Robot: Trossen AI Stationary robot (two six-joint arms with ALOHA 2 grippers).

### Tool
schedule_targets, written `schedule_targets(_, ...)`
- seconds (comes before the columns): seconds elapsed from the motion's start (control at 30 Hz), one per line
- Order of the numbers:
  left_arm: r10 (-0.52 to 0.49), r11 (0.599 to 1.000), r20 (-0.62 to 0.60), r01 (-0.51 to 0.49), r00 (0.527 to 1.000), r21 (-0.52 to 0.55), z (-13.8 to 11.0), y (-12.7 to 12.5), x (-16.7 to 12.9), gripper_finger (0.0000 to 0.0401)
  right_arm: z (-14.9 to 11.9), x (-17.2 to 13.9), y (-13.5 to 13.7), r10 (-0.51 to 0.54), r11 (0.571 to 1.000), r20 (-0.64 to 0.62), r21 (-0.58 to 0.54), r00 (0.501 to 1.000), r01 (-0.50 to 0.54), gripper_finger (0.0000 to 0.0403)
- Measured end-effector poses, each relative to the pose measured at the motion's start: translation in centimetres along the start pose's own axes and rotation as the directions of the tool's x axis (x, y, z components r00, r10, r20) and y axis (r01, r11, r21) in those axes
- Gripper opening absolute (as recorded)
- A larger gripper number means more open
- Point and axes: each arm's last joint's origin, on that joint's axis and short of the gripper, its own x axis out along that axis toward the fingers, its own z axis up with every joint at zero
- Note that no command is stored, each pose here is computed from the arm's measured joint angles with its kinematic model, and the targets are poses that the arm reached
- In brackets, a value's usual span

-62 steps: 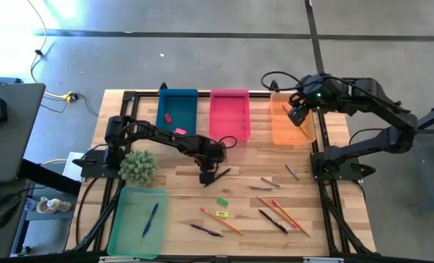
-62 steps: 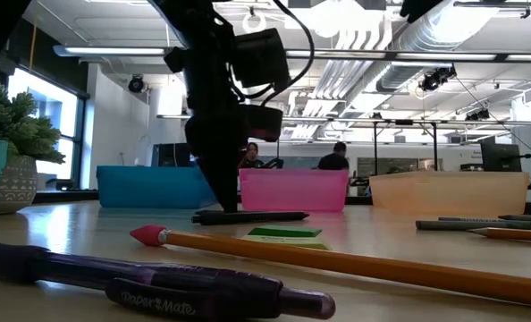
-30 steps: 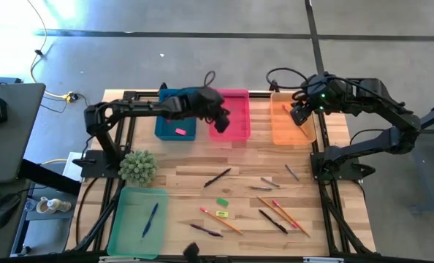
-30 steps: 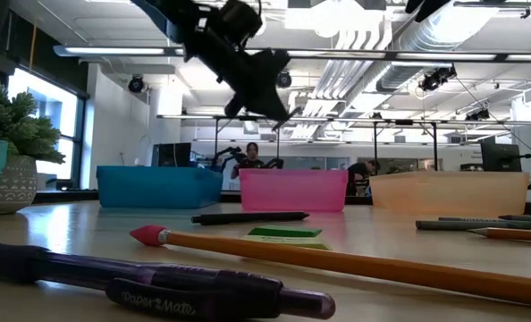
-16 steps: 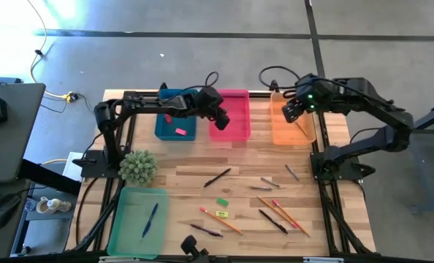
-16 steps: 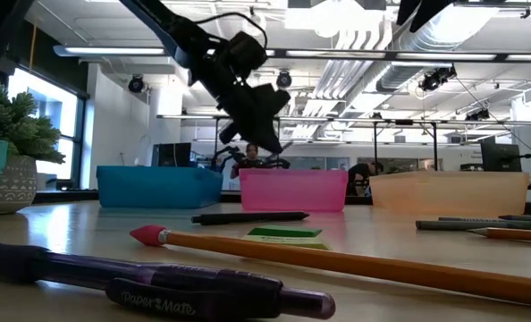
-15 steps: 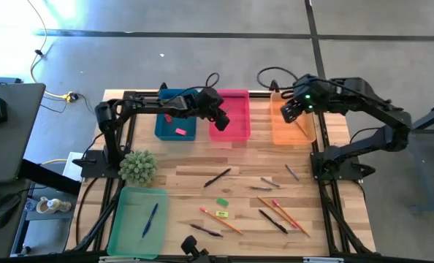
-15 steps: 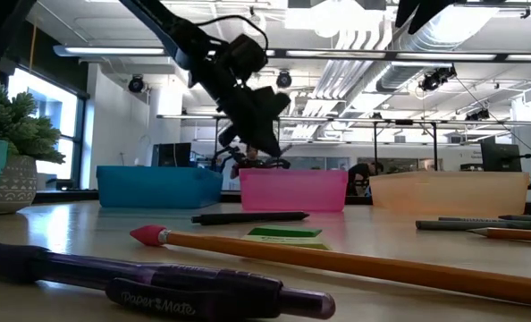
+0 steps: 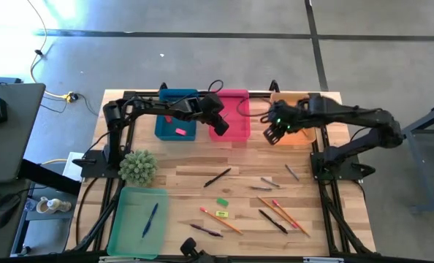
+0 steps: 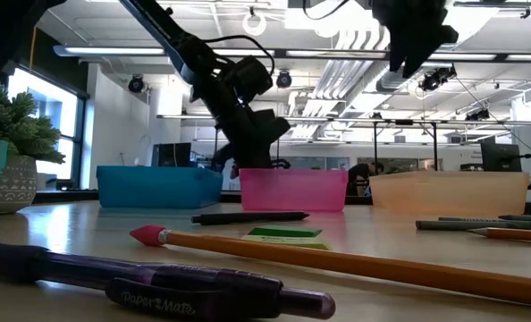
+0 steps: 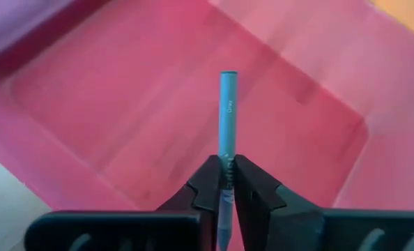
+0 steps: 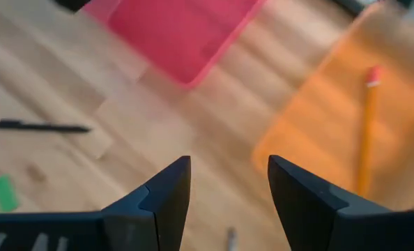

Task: Sort crayons/erasers/pens/pencils in bins
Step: Put the gray crayon into the pink bin, then put the right pencil into the orange bin

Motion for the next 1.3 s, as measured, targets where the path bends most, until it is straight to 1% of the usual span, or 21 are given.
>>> schedule_targets(0.17, 0.001, 1.0, -0.003, -0.001, 1.0, -0.002, 0.0, 0.0, 0.0, 0.0054, -2.1, 2.2, 1.8, 0.075, 0.997, -0.058, 0.02, 0.996, -0.074, 0.0183)
schedule_targets(0.3, 0.0, 1.0, -0.008, 0.0, 1.0, 0.0, -0.1, -0.1, 0.0, 0.0081, -4.0, 3.1, 2.8, 0.074, 0.996, -0.097, 0.053, 0.993, -0.069, 0.0183)
schedule_targets(0.47, 0.002, 1.0, -0.026, -0.002, 1.0, -0.001, -0.2, -0.1, -0.2, 0.0121, -5.9, 3.2, 3.8, 0.079, 0.995, -0.121, 0.067, 0.989, -0.071, 0.0183)
schedule_targets(0.57, -0.001, 1.0, -0.058, 0.0, 0.998, -0.021, 0.6, -0.1, -1.4, 0.0141, -6.8, 2.8, 4.5, 0.095, 0.994, -0.126, 0.058, 0.987, -0.088, 0.0183)
schedule_targets(0.67, 0.003, 1.0, -0.085, -0.002, 0.996, 0.013, 1.9, -0.4, -3.4, 0.0154, -7.6, 2.4, 5.0, 0.105, 0.994, -0.127, 0.038, 0.986, -0.101, 0.0183)
schedule_targets(0.8, -0.004, 0.999, -0.091, 0.008, 0.996, 0.04, 4.0, -1.0, -6.3, 0.0158, -8.7, 2.0, 5.6, 0.116, 0.993, -0.126, 0.003, 0.985, -0.116, 0.0183)
schedule_targets(0.9, -0.052, 0.998, -0.075, 0.055, 0.996, 0.041, 5.4, -1.8, -8.7, 0.0155, -9.4, 1.7, 5.9, 0.125, 0.991, -0.129, -0.032, 0.984, -0.13, 0.0183)
schedule_targets(1.0, -0.102, 0.993, -0.071, 0.106, 0.992, 0.048, 6.0, -2.8, -11.4, 0.015, -10.1, 1.5, 6.3, 0.128, 0.989, -0.136, -0.053, 0.982, -0.136, 0.0183)
schedule_targets(1.07, -0.131, 0.99, -0.078, 0.135, 0.988, 0.04, 5.9, -3.4, -13.4, 0.0146, -10.6, 1.6, 6.6, 0.116, 0.989, -0.148, -0.07, 0.982, -0.127, 0.0183)
schedule_targets(1.17, -0.154, 0.986, -0.1, 0.159, 0.983, 0.049, 5.0, -4.8, -16.2, 0.0141, -11.3, 2.0, 7.3, 0.103, 0.987, -0.184, -0.106, 0.978, -0.124, 0.0183)
schedule_targets(1.3, -0.124, 0.986, -0.149, 0.139, 0.981, 0.095, 3.0, -7.2, -19.2, 0.0135, -12.4, 2.7, 8.4, 0.083, 0.981, -0.238, -0.149, 0.968, -0.121, 0.0183)
